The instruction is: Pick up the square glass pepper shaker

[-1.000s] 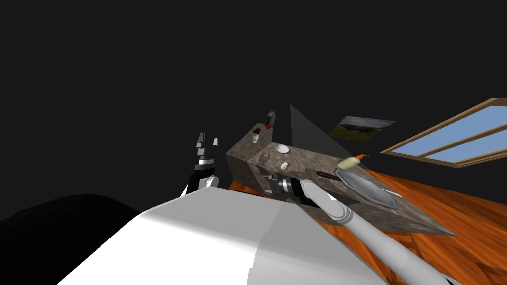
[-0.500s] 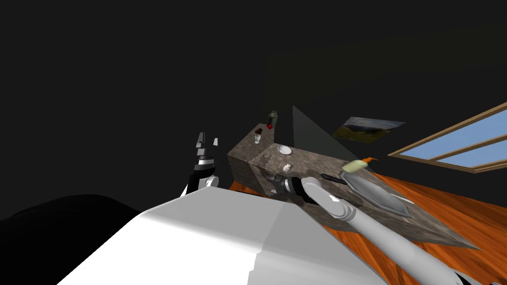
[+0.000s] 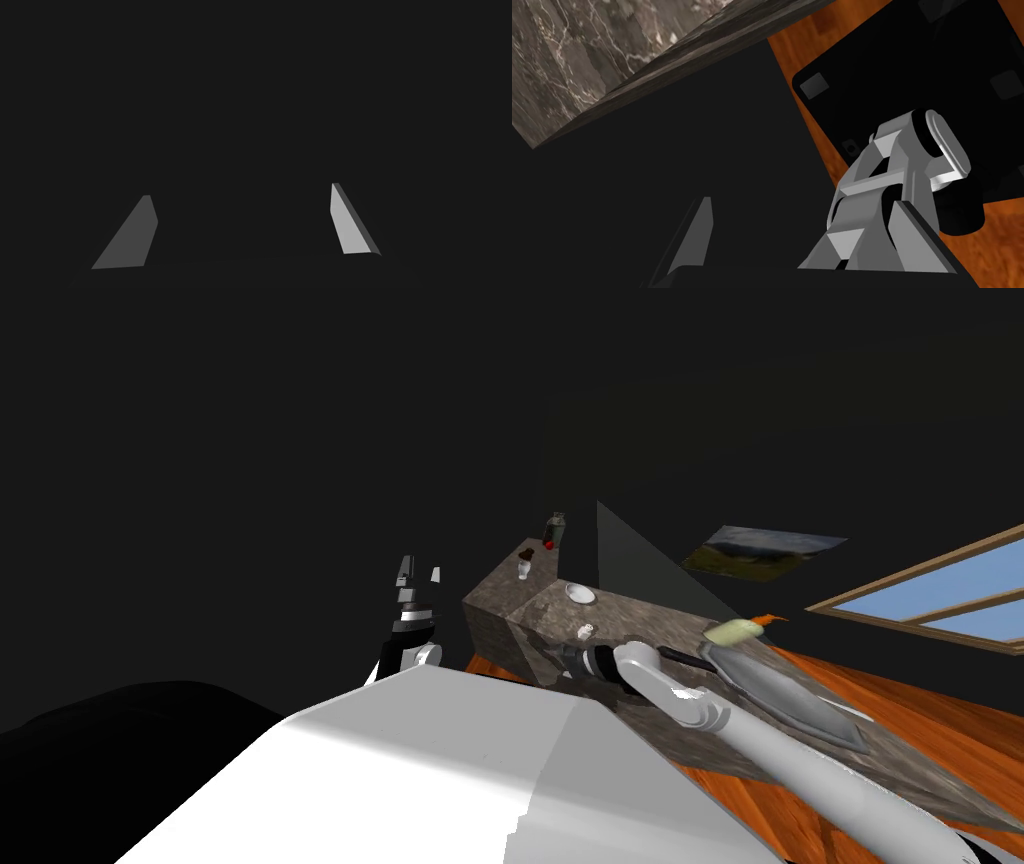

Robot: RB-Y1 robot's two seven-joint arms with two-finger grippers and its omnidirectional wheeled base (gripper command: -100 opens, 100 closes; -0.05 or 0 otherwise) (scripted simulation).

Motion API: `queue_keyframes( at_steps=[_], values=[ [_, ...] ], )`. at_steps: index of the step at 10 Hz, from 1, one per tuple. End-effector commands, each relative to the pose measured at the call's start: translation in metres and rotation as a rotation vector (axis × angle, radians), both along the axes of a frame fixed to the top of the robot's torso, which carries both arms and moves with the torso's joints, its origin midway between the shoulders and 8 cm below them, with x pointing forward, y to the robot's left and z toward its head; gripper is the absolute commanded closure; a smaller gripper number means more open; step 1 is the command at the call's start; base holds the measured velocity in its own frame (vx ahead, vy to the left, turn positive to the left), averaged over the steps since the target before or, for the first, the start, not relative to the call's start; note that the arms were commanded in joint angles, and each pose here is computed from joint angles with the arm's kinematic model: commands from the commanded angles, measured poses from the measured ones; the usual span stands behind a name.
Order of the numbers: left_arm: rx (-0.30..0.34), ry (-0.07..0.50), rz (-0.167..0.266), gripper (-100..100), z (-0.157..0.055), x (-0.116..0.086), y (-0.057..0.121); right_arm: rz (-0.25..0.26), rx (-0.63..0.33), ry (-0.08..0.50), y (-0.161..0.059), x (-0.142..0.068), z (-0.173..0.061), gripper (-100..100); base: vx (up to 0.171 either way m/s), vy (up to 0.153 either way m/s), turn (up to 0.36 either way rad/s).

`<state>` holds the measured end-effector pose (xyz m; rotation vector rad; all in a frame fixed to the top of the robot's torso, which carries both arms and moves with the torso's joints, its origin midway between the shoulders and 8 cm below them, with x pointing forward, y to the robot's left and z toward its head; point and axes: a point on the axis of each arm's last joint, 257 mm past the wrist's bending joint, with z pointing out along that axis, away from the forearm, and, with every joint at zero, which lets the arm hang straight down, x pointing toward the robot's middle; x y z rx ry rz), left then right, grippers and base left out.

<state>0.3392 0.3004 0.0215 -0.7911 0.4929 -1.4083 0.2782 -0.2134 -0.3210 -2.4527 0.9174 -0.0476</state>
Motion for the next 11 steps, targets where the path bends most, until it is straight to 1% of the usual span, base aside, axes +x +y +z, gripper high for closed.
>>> queue_keyframes(
  at_steps=[1,2,3,4,5,7,8,9,10,11],
  values=[
    [0.000,0.000,0.000,0,0.000,0.000,0.000,0.010,-0.058,-0.025,-0.017,0.007,-0.005,-100,0.024,0.013,0.036],
    [0.000,0.000,0.000,0,0.000,0.000,0.000,0.015,-0.123,-0.034,-0.038,0.010,-0.009,-100,0.029,0.018,0.068],
    [0.000,0.000,0.000,0,0.000,0.000,0.000,0.019,-0.138,-0.047,-0.041,0.013,-0.009,-100,0.020,0.013,0.036],
    [0.000,0.000,0.000,0,0.000,0.000,0.000,0.024,-0.203,-0.059,-0.062,0.017,-0.011,-100,0.021,0.013,0.076],
    [0.000,0.000,0.000,0,0.000,0.000,0.000,0.028,-0.214,-0.068,-0.064,0.019,-0.011,-100,0.020,0.008,0.031],
    [0.000,0.000,0.000,0,0.000,0.000,0.000,0.035,-0.335,-0.094,-0.103,0.028,-0.011,-100,0.028,0.012,0.084],
    [0.000,0.000,0.000,0,0.000,0.000,0.000,0.040,-0.350,-0.107,-0.107,0.031,-0.011,-100,0.026,0.007,0.024],
    [0.000,0.000,0.000,0,0.000,0.000,0.000,0.041,-0.400,-0.114,-0.124,0.034,-0.010,-100,0.021,0.006,0.034],
    [0.000,0.000,0.000,0,0.000,0.000,0.000,0.045,-0.411,-0.124,-0.126,0.036,-0.009,-100,0.018,0.004,0.035],
    [0.000,0.000,0.000,0,0.000,0.000,0.000,0.049,-0.467,-0.139,-0.144,0.041,-0.006,-100,0.019,0.010,0.048]
  ],
)
